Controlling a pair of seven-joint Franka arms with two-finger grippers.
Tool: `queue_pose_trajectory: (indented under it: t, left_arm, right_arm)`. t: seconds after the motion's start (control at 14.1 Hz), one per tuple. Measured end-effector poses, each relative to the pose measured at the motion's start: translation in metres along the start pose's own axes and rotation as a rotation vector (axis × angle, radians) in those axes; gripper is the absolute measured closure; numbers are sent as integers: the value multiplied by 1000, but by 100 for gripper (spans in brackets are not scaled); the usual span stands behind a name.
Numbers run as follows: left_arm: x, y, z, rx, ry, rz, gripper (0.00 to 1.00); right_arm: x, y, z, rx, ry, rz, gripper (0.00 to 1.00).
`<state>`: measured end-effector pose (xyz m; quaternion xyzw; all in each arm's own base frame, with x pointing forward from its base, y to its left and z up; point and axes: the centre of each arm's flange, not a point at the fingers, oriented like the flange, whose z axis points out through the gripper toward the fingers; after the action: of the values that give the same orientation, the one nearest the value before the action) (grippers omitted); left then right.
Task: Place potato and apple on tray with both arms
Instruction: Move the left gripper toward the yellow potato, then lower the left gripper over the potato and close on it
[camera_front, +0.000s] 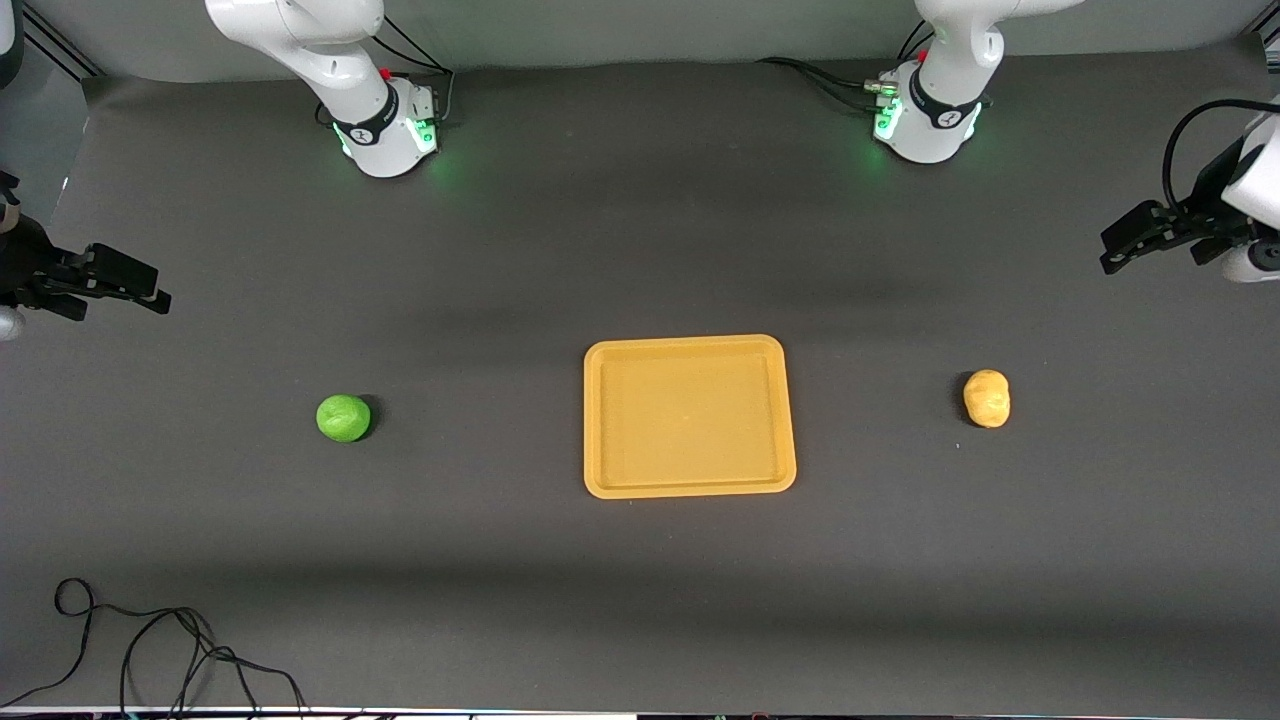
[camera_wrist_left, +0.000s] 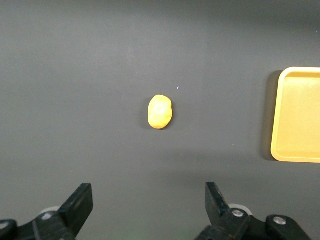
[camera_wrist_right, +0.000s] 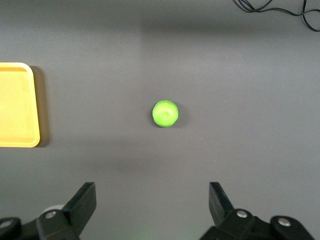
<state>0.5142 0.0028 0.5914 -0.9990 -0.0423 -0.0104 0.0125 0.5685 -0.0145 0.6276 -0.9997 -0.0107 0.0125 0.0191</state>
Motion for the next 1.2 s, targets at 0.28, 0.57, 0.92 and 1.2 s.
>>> queue_pose_trajectory:
  t: [0.28, 0.57, 0.92, 1.2]
  left_arm:
    - [10, -2, 41, -3, -12, -3, 0]
    - [24, -1, 95, -9, -4, -3, 0]
    - [50, 2, 239, -18, -42, 13, 0]
    - [58, 3, 342, -9, -67, 44, 0]
  right_arm:
    - [4, -15, 8, -4, -5, -26, 0]
    - [6, -19, 14, -5, -13, -33, 0]
    - [7, -18, 17, -6, -16, -33, 0]
    - [6, -18, 16, -8, -15, -32, 0]
